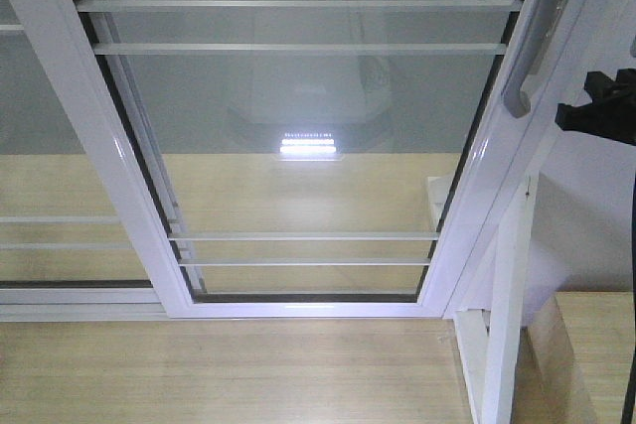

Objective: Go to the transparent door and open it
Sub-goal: 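Move the open right gripper onto the silver handle and close it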

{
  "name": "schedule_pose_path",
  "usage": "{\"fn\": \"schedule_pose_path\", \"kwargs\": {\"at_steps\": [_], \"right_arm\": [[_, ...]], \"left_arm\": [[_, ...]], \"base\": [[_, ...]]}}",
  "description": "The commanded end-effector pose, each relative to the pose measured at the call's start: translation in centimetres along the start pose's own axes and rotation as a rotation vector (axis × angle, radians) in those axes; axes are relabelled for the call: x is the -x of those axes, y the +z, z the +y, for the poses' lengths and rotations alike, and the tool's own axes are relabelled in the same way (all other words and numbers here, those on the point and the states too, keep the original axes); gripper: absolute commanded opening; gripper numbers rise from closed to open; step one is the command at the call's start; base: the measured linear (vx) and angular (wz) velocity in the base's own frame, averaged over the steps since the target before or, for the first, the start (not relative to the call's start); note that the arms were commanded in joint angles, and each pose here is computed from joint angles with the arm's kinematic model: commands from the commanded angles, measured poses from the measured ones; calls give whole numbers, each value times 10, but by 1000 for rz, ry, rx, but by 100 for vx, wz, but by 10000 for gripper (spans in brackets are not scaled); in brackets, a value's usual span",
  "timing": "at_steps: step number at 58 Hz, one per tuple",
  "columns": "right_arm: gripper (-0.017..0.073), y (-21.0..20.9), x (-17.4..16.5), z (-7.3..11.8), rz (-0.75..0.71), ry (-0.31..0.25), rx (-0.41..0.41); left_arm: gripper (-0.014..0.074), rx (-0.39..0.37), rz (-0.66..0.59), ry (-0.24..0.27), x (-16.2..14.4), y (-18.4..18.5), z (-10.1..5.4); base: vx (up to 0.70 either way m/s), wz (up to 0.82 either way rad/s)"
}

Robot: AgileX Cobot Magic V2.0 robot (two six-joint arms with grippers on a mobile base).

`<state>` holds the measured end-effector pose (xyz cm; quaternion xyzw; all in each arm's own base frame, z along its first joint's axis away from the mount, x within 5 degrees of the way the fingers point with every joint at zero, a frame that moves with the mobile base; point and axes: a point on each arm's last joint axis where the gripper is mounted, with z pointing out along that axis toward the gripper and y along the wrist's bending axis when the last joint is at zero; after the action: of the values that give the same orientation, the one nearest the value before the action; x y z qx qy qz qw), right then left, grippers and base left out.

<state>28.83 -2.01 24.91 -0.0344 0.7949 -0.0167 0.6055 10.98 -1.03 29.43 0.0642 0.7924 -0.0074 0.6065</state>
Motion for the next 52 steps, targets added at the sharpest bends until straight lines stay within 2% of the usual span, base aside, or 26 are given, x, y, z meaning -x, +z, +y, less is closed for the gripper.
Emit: {"fn": "schedule_pose_path", "kwargs": {"at_steps": [1, 6, 12, 23, 31, 52], "right_arm": [[318, 7, 32, 7, -178, 1, 48], [344, 19, 36, 16, -179, -16, 82], [358, 34, 36, 19, -171, -10, 90], [360, 59, 40, 17, -173, -10, 91], [360, 72, 47, 15, -193, 19, 76], [360, 108, 60, 12, -230, -5, 69]], "left_arm": [[293, -3, -93, -17, 17, -2, 0], [293, -3, -90, -17, 17, -2, 0], [293, -3, -89, -17, 17, -2, 0], [293, -3, -88, -17, 16, -2, 0], [293, -3, -88, -17, 16, -2, 0], [293, -3, -88, -17, 16, -2, 0]], "base": [[0, 0], [0, 0], [0, 0], [0, 0], [0, 0], [0, 0]]}}
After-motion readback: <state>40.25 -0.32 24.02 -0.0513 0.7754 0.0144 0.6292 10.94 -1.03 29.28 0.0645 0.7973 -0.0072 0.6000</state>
